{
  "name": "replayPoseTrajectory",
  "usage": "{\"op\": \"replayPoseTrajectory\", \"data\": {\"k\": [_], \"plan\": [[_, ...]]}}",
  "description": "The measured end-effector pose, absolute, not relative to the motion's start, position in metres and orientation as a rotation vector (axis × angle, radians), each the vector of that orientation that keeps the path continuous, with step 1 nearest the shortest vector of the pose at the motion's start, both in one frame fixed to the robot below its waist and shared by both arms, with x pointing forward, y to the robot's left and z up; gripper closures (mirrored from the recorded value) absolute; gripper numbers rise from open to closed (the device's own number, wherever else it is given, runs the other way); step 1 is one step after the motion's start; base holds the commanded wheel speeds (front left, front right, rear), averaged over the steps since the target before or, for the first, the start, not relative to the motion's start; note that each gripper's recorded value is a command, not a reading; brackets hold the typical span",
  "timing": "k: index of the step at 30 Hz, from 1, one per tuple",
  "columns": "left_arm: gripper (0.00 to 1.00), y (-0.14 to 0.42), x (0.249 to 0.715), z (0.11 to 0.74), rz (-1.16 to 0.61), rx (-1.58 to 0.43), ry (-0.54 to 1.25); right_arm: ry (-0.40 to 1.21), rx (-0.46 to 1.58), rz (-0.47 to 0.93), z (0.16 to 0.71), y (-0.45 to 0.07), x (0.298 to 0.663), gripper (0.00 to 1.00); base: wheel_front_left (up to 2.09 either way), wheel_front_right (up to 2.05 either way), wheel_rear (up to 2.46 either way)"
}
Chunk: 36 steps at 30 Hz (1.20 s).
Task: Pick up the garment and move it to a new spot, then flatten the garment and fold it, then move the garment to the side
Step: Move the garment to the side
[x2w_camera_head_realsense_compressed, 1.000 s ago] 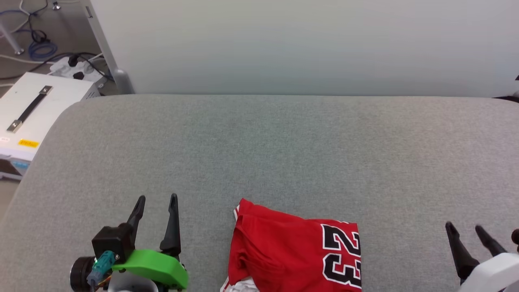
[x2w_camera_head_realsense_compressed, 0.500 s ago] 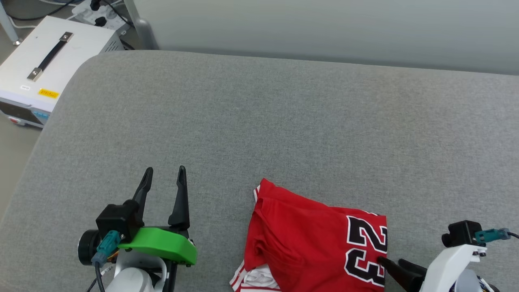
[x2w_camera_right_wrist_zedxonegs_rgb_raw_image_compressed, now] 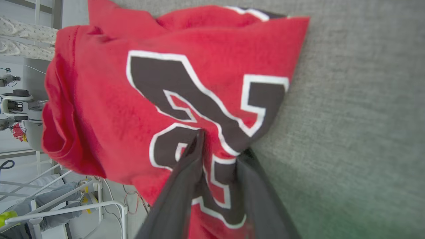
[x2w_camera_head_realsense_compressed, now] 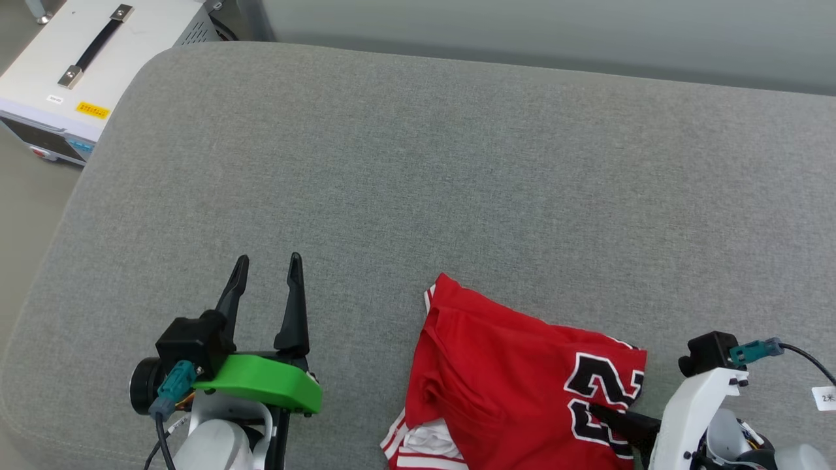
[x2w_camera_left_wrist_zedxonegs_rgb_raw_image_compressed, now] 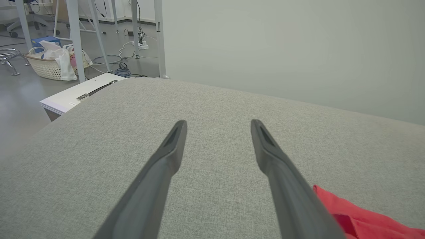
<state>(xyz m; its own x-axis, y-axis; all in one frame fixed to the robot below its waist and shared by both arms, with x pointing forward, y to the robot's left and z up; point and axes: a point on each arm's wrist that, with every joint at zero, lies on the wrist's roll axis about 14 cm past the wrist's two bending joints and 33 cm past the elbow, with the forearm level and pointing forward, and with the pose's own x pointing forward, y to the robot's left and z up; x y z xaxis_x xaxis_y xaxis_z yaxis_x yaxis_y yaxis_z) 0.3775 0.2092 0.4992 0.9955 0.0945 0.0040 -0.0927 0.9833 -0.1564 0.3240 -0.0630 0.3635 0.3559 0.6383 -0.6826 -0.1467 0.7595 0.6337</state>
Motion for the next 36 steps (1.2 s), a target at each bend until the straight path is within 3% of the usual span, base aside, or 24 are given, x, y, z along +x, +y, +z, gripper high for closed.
{"op": "replayPoseTrajectory", "data": {"k": [7, 17, 27, 36], "plan": [[0.00, 0.208, 0.375, 0.504, 0.083, -0.151, -0.027, 1.040, 0.469, 0.573, 0.379, -0.059, 0.331, 1.00, 0.00, 0.00, 0.00], [0.00, 0.183, 0.378, 0.517, -0.009, -0.147, -0.064, 0.887, 0.165, 0.508, 0.416, -0.117, 0.345, 1.00, 0.00, 0.00, 0.00], [0.00, 0.108, 0.411, 0.525, -0.228, -0.170, -0.091, 0.740, -0.019, 0.264, 0.466, -0.215, 0.356, 1.00, 0.00, 0.00, 0.00], [0.00, 0.034, 0.455, 0.537, -0.445, -0.183, -0.140, 0.736, -0.088, -0.016, 0.470, -0.315, 0.368, 1.00, 0.00, 0.00, 0.00]]}}
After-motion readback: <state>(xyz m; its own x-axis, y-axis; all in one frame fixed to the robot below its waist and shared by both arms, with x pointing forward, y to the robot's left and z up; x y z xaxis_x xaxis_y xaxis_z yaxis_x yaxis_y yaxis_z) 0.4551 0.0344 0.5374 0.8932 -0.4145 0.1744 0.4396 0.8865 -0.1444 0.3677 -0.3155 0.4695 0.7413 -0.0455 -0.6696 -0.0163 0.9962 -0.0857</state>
